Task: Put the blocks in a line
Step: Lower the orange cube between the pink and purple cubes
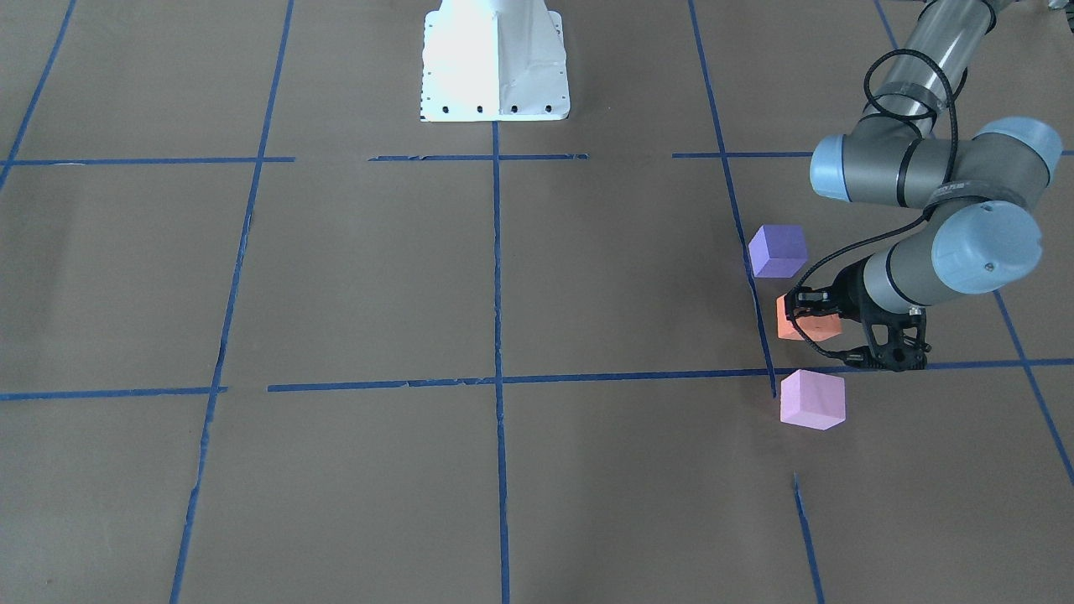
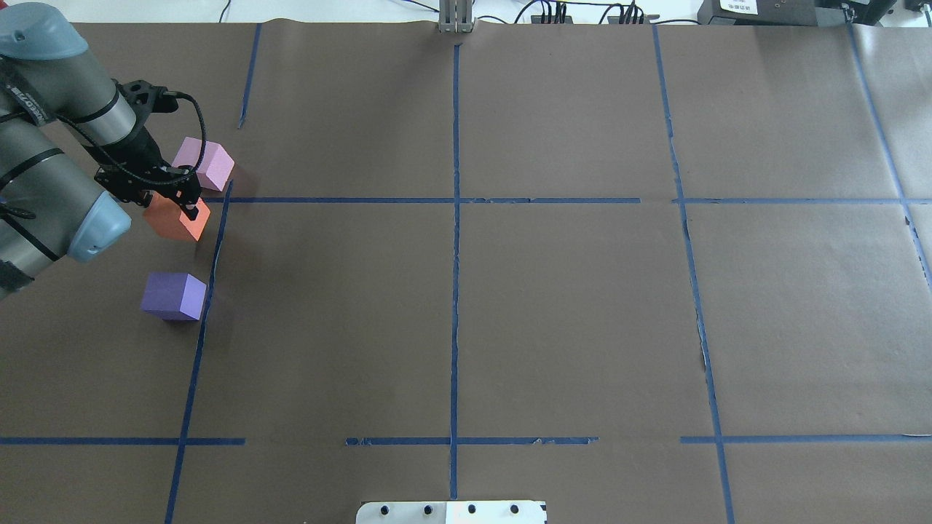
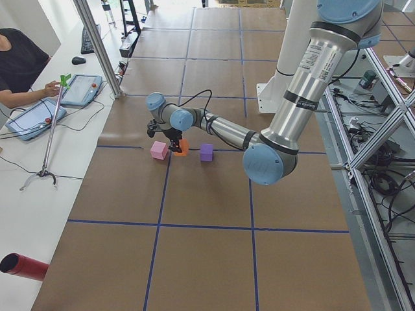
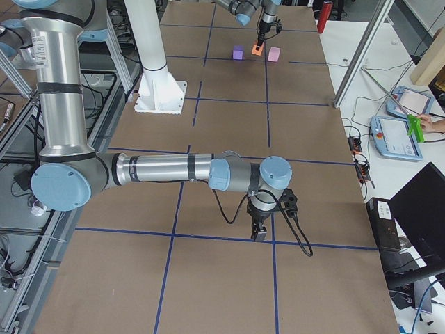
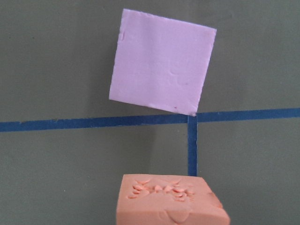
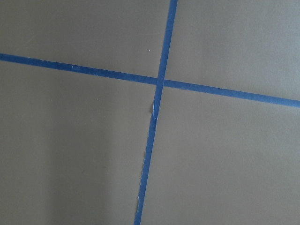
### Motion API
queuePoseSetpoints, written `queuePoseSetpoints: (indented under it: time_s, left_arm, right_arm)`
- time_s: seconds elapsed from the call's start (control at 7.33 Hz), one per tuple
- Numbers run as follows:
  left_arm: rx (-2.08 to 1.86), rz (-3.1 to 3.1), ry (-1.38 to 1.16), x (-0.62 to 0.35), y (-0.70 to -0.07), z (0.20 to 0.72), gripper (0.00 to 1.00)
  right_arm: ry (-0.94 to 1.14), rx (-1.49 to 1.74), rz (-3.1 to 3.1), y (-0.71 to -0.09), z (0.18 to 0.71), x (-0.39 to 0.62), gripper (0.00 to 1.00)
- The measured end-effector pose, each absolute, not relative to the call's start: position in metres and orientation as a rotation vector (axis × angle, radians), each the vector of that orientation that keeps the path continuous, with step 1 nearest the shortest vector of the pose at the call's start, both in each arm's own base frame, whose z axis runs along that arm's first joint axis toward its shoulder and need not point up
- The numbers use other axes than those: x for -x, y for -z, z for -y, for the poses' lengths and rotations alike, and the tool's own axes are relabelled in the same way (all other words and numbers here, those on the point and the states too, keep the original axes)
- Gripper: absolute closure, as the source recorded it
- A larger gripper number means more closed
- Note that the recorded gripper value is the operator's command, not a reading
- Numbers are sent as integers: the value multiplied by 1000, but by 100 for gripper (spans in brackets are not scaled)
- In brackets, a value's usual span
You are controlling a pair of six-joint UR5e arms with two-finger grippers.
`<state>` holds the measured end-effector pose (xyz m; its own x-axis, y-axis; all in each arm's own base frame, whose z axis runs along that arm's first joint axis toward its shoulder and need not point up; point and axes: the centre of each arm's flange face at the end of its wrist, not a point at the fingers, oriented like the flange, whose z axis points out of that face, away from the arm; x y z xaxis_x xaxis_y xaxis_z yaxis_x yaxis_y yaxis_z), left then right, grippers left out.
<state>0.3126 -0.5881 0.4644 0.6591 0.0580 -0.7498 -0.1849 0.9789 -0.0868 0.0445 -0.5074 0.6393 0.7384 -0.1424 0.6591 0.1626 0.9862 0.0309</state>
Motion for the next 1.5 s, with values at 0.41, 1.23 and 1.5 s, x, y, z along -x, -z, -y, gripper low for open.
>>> queuePoseSetpoints:
  time_s: [0.41, 1.23, 1.5]
  left_arm:
    - [161, -838, -141, -314, -481, 588, 78]
    - [163, -842, -141, -320, -482, 588, 78]
    - [167, -843, -138, -324, -480, 587, 75]
  right_arm:
    - [168, 29, 721, -639, 507, -44, 0]
    - [167, 30, 721, -639, 507, -44, 0]
    - [167, 29, 721, -639, 507, -44, 0]
